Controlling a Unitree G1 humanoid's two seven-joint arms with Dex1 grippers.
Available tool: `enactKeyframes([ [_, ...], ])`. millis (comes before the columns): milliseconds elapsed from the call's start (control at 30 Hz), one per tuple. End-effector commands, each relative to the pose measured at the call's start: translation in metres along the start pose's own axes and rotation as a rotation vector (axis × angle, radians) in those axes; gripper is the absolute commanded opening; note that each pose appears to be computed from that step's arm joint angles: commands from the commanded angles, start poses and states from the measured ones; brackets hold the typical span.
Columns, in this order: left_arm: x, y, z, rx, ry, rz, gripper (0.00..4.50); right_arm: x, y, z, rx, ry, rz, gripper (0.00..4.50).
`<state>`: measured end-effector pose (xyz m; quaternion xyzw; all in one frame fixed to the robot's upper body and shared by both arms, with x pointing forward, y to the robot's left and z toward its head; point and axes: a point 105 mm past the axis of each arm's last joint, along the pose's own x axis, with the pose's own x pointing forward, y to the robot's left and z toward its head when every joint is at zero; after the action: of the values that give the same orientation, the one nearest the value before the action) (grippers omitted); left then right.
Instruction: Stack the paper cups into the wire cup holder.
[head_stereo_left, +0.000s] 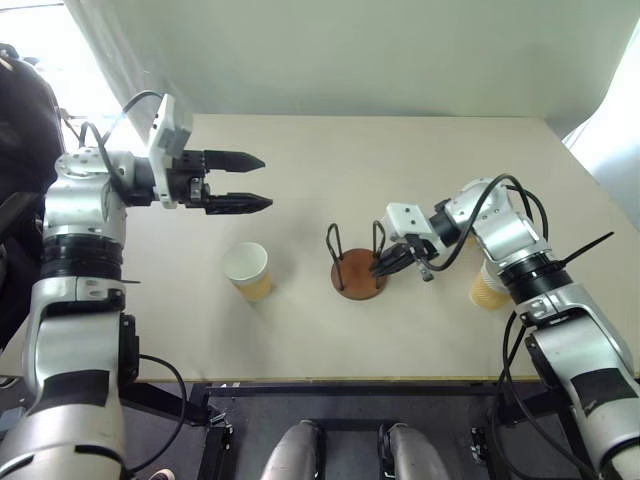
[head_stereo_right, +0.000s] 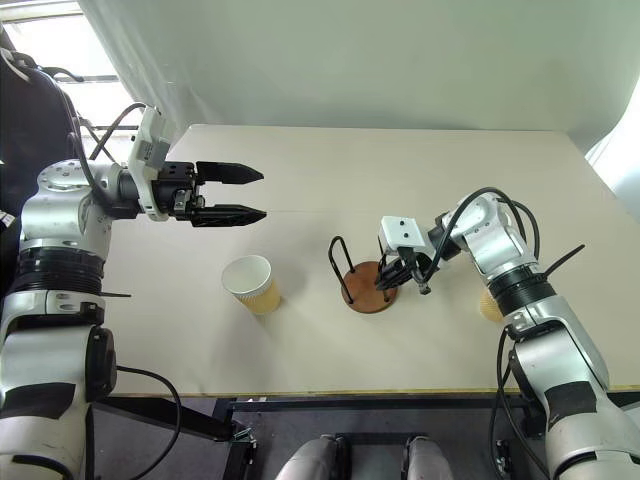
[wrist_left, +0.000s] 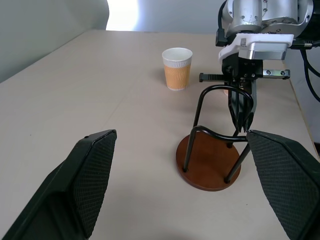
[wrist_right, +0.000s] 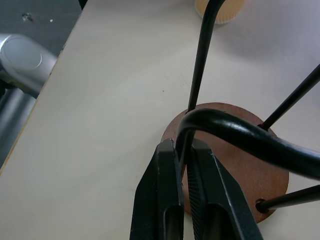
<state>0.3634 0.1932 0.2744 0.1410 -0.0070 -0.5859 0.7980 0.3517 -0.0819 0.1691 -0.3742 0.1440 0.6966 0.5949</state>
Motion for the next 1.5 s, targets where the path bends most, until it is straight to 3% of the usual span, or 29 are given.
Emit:
enactKeyframes([
  [33, -0.004, -0.001, 0.014, 0.048, -0.015, 0.002, 4.50, -0.007, -0.005, 0.006, -0.032, 0.029, -0.009, 0.03],
  [133, -0.004, -0.001, 0.014, 0.048, -0.016, 0.001, 4.50, -0.006, -0.006, 0.003, -0.025, 0.048, -0.012, 0.03],
  [300, -0.003, -0.001, 0.013, 0.045, -0.018, 0.001, 4.50, -0.005, -0.006, 0.002, -0.031, 0.058, -0.024, 1.33],
  [633, -0.001, 0.000, 0.012, 0.044, -0.020, -0.002, 4.50, -0.011, -0.003, -0.007, -0.018, 0.110, -0.015, 1.33],
  [767, 0.001, -0.001, 0.011, 0.039, -0.017, -0.014, 4.50, -0.016, -0.007, -0.009, -0.022, 0.128, -0.051, 2.25],
  [933, 0.004, -0.002, 0.006, 0.028, 0.004, -0.035, 4.50, -0.023, -0.010, -0.009, -0.057, 0.150, -0.087, 3.90],
  [1500, 0.017, 0.004, 0.009, 0.050, -0.008, -0.036, 4.50, -0.036, -0.015, -0.024, -0.032, 0.199, -0.206, 3.90],
])
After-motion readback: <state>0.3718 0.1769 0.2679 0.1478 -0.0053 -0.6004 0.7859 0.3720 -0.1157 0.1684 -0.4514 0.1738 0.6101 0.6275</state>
